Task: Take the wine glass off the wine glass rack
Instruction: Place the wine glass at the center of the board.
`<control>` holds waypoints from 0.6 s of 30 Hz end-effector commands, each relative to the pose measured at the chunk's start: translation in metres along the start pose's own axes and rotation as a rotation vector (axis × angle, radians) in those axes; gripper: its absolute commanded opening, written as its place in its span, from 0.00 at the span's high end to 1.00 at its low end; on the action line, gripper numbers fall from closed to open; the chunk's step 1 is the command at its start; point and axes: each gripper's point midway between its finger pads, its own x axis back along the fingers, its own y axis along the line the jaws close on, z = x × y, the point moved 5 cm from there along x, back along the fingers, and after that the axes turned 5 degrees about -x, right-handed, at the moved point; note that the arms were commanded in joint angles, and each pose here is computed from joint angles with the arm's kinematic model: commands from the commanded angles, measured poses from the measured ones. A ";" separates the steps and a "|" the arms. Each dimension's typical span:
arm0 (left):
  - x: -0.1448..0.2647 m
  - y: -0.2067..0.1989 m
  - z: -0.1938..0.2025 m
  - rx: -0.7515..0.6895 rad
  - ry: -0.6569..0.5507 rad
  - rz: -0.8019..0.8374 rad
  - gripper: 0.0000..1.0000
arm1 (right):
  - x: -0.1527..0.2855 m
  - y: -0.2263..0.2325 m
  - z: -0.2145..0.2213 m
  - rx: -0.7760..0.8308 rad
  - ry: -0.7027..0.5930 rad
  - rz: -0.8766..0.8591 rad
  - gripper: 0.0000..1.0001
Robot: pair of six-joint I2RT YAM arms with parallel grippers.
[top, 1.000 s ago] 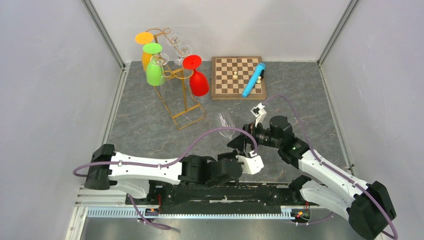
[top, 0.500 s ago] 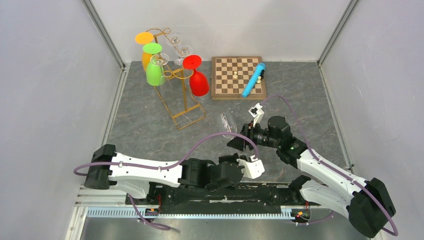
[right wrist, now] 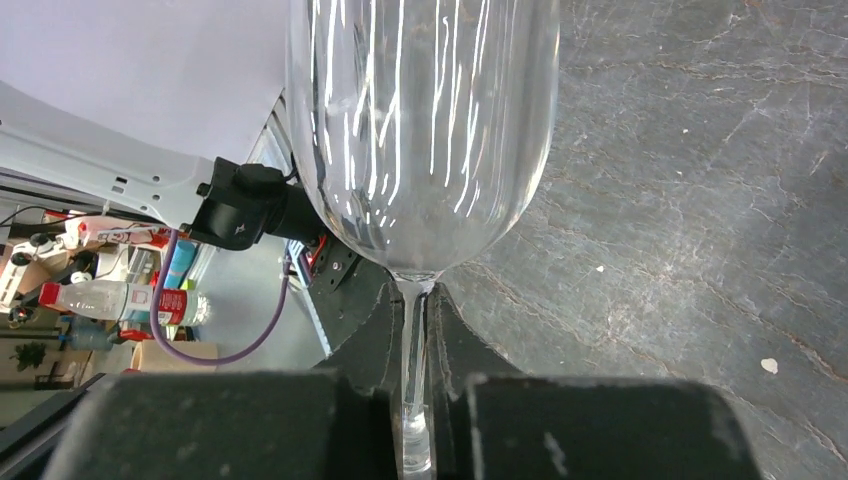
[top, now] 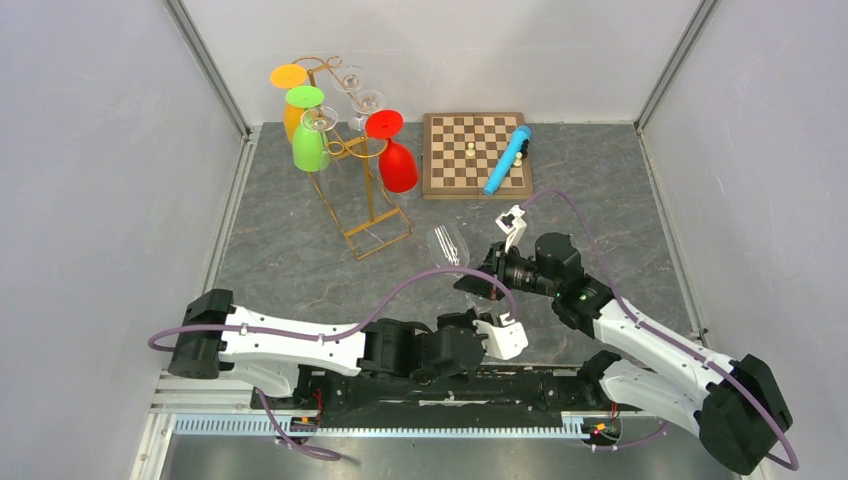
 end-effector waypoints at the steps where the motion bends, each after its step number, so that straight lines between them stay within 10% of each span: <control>1: 0.006 0.013 -0.016 0.042 -0.070 -0.061 0.98 | -0.001 0.003 -0.005 0.040 -0.024 -0.013 1.00; 10: 0.000 0.004 -0.011 0.047 -0.047 -0.046 0.97 | -0.001 0.004 -0.004 0.043 -0.024 -0.016 1.00; 18: 0.000 0.003 -0.010 0.094 -0.038 -0.042 0.52 | 0.001 0.004 -0.004 0.048 -0.041 -0.009 1.00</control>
